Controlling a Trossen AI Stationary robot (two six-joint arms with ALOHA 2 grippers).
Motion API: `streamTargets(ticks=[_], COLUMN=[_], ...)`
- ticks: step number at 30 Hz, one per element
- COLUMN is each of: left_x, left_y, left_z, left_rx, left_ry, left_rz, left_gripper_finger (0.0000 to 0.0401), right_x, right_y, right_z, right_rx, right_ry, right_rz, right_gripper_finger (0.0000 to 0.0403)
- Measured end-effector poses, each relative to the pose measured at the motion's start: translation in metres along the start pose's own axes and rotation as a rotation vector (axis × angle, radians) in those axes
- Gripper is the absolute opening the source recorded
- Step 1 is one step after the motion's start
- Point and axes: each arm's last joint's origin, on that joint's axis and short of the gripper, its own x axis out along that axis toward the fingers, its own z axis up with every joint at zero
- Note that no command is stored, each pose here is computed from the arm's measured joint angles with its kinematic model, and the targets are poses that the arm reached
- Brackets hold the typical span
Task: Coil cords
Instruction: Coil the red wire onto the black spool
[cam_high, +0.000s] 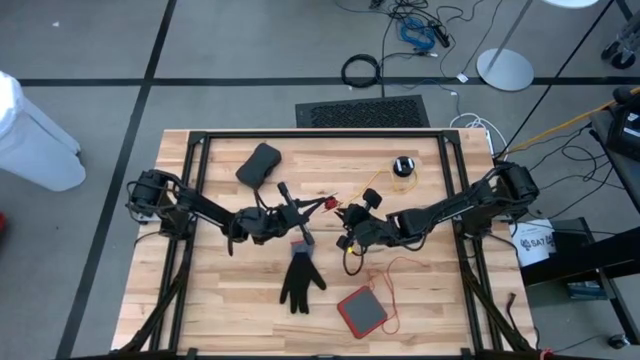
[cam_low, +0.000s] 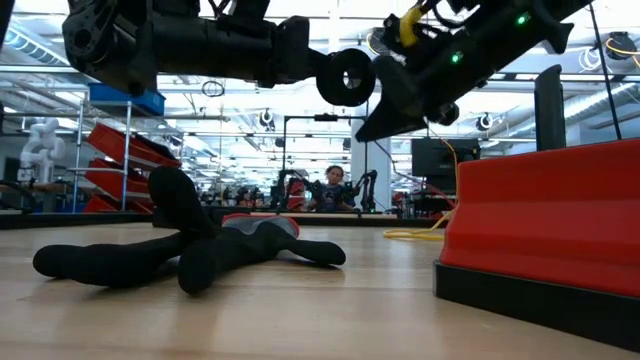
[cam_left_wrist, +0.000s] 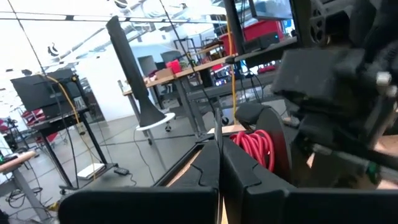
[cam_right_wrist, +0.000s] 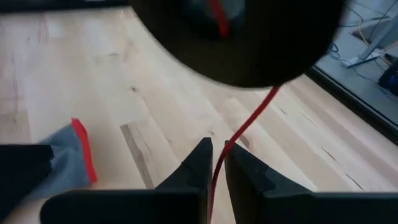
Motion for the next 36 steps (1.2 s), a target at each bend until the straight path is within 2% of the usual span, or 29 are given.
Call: streamTargets(ticks=[7, 15, 22, 28, 36], left_x=[0.0, -0.001, -0.001, -0.001, -0.001], left_y=[0.0, 0.0, 0.0, 0.0, 0.0], left_z=[0.0, -0.002, -0.003, -0.002, -0.003], left_rx=[-0.005, 0.0, 0.0, 0.0, 0.003], left_ry=[-0.005, 0.001, 0.002, 0.002, 0.005], left_rz=[-0.013, -0.02, -0.02, -0.02, -0.022], left_gripper_finger=[0.0, 0.0, 0.0, 0.0, 0.0], right_x=[0.0, -0.02, -0.032, -0.04, -0.047], right_y=[0.004, 0.008, 0.019, 0.023, 0.027], right_z=[-0.005, -0.008, -0.013, -0.018, -0.019], right_rx=[-0.042, -0.107, -0.121, -0.15, -0.147], right_ry=[0.013, 0.042, 0.035, 0.038, 0.031], right_rz=[0.003, 0.011, 0.058, 0.033, 0.054], right_gripper_finger=[0.0031, 0.0031, 0.0032, 0.0032, 0.0032])
